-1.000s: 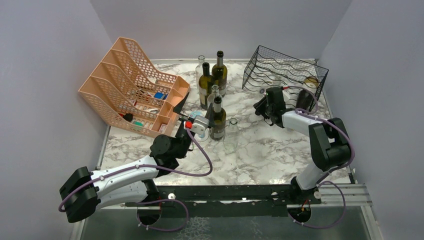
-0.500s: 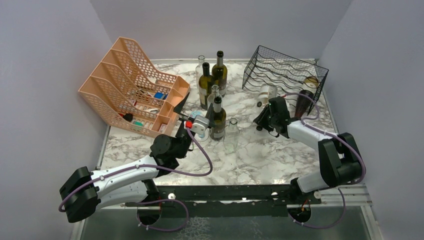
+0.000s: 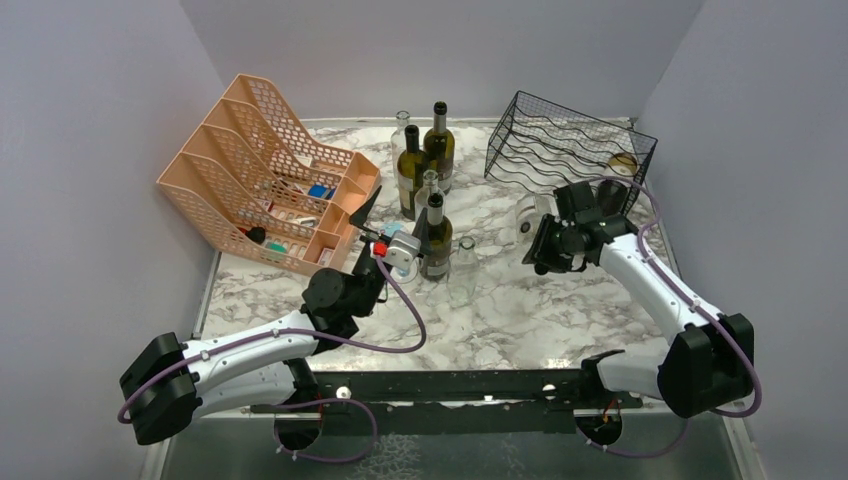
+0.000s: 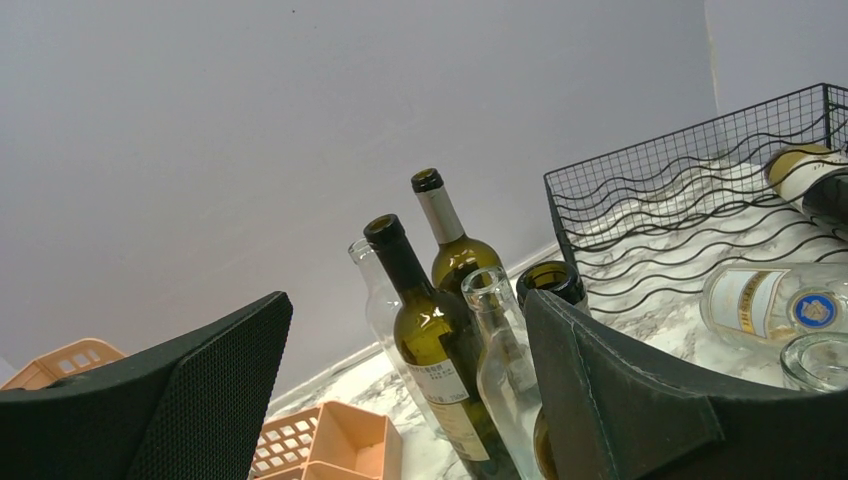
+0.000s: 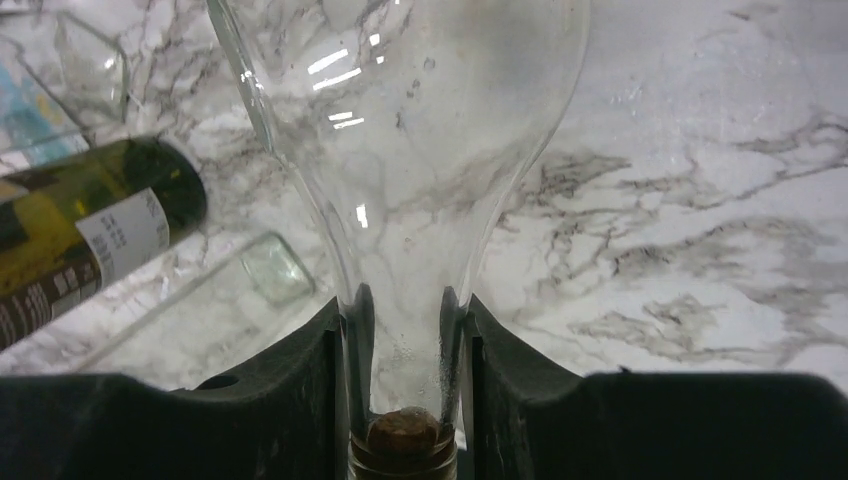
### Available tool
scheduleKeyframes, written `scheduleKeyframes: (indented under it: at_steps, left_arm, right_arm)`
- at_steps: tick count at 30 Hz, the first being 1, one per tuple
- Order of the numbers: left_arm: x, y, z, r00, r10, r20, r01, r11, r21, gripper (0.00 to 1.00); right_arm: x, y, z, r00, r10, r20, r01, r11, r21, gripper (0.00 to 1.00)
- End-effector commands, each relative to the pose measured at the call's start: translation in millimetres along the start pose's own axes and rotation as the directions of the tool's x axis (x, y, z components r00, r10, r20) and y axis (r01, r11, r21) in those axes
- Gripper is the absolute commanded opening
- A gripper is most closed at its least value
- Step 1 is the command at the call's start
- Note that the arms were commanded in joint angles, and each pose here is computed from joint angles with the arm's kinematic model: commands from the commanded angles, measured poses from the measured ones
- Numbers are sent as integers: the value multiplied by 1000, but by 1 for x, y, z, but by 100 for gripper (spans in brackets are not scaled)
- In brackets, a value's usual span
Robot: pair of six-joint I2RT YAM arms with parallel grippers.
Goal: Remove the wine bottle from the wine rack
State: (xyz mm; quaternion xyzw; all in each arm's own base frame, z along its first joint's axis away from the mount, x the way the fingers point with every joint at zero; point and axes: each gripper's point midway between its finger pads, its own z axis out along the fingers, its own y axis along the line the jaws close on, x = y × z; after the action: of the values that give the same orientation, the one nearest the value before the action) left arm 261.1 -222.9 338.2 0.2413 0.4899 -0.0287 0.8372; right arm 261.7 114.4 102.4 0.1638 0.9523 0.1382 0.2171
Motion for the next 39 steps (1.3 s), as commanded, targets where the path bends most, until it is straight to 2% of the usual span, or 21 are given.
scheduleKeyframes:
  at_steps: [1, 8, 15, 18, 24, 27, 32, 35, 39]
  left_arm:
    - [-18, 8, 6, 998, -35, 45, 36, 999, -16, 92]
    - [-15, 5, 7, 999, -37, 36, 37, 999, -9, 92]
    - [-16, 2, 8, 998, -39, 39, 39, 999, 6, 91]
    - [-17, 2, 8, 998, -42, 39, 41, 999, 8, 91]
    - [-16, 0, 8, 998, -47, 37, 46, 999, 15, 91]
    - [-16, 1, 8, 998, -47, 36, 46, 999, 13, 91]
    - [-21, 4, 8, 997, -58, 47, 57, 998, 9, 91]
    - [-25, 5, 7, 996, -66, 61, 66, 998, 15, 91]
    - [-42, 6, 6, 988, -118, 102, 114, 992, 46, 90]
  right_arm:
    - [30, 1, -44, 982, -76, -170, 73, 997, -24, 1]
    - [40, 8, -91, 962, -123, -243, 110, 992, -66, 1]
    - [74, 8, -119, 902, -150, -404, 106, 986, -129, 1]
    - [74, 5, -131, 905, -160, -394, 125, 986, -115, 1]
    - [79, 22, -148, 897, -208, -389, 118, 963, -243, 1]
    - [81, 18, -144, 893, -213, -396, 129, 965, -228, 1]
    - [59, 17, -144, 918, -225, -325, 174, 968, -180, 1]
    - [53, 20, -141, 916, -233, -326, 184, 967, -175, 1]
    - [46, 23, -137, 920, -243, -308, 195, 964, -180, 1]
